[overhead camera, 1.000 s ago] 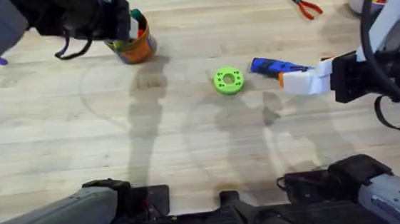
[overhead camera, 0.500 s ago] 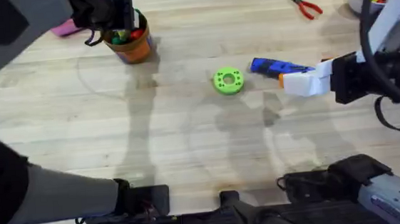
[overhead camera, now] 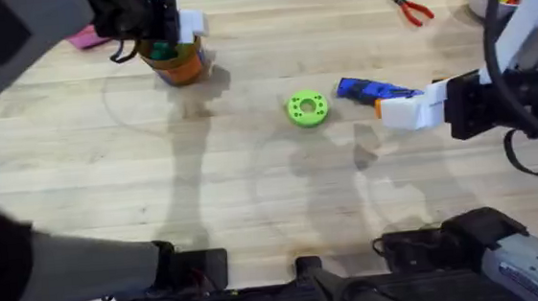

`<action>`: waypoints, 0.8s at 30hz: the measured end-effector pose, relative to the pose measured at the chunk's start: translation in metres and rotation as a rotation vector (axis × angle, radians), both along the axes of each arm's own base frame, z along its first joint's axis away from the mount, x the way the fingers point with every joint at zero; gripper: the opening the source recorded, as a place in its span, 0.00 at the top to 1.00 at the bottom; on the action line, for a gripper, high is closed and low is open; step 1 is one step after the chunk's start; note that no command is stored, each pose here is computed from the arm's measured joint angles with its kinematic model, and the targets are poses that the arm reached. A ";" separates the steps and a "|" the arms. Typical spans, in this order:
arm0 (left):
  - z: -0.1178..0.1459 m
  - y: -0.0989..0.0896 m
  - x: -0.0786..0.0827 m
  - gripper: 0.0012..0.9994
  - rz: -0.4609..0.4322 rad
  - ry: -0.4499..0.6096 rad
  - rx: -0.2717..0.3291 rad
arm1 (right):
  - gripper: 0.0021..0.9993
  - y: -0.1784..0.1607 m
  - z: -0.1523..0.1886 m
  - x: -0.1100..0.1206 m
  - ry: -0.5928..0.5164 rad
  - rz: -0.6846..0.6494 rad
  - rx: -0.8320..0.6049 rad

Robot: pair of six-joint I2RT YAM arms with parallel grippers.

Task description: Pick up the gripper from the table and insert it into the empty holder that is missing its gripper. Then pick up a screw, insert it into the mounting hole, and use the screwdriver to tighten it. Finally, clean up the table by picking up the vegetable and placing it into the bucket.

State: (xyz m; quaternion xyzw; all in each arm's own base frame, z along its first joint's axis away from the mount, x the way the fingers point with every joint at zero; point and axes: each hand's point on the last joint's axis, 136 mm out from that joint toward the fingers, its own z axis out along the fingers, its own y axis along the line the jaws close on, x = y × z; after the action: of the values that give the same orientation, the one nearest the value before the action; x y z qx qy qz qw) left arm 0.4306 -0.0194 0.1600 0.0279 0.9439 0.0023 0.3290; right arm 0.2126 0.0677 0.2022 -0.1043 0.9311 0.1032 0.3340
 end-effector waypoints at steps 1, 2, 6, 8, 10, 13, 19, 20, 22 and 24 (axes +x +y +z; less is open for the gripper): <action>0.007 0.000 -0.003 0.01 0.000 -0.009 -0.001 | 0.01 0.000 0.000 0.000 0.000 0.000 0.000; 0.015 0.000 -0.008 0.01 0.000 -0.019 -0.001 | 0.01 0.000 0.000 0.000 0.000 0.000 0.000; 0.052 0.002 -0.042 0.01 0.003 -0.043 -0.004 | 0.01 0.000 0.000 0.000 0.000 0.000 0.000; 0.067 0.003 -0.065 0.01 0.003 -0.041 -0.005 | 0.01 0.000 0.000 0.000 0.000 0.000 0.000; 0.078 0.005 -0.087 0.01 0.003 -0.033 -0.004 | 0.01 0.000 0.000 0.000 0.001 0.000 0.000; 0.088 0.005 -0.112 0.01 0.000 -0.030 -0.009 | 0.00 0.000 0.000 -0.001 0.003 0.000 -0.001; 0.076 0.000 -0.166 0.01 -0.009 -0.040 -0.059 | 0.01 -0.001 -0.002 -0.003 0.014 0.000 -0.003; 0.070 -0.002 -0.175 0.01 -0.013 -0.039 -0.072 | 0.01 -0.001 -0.004 -0.004 0.022 0.000 -0.005; 0.059 -0.009 -0.189 0.01 -0.029 -0.033 -0.095 | 0.01 -0.002 -0.006 -0.007 0.039 0.000 -0.008; 0.047 -0.019 -0.201 0.01 -0.057 -0.019 -0.114 | 0.01 -0.002 -0.008 -0.010 0.051 0.000 -0.010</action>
State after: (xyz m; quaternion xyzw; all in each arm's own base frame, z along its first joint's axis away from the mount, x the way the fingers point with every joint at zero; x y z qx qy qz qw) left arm 0.2294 -0.0380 0.2070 0.0362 0.9381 -0.0609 0.3391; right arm 0.2030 0.0657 0.1943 -0.1035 0.9397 0.1009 0.3098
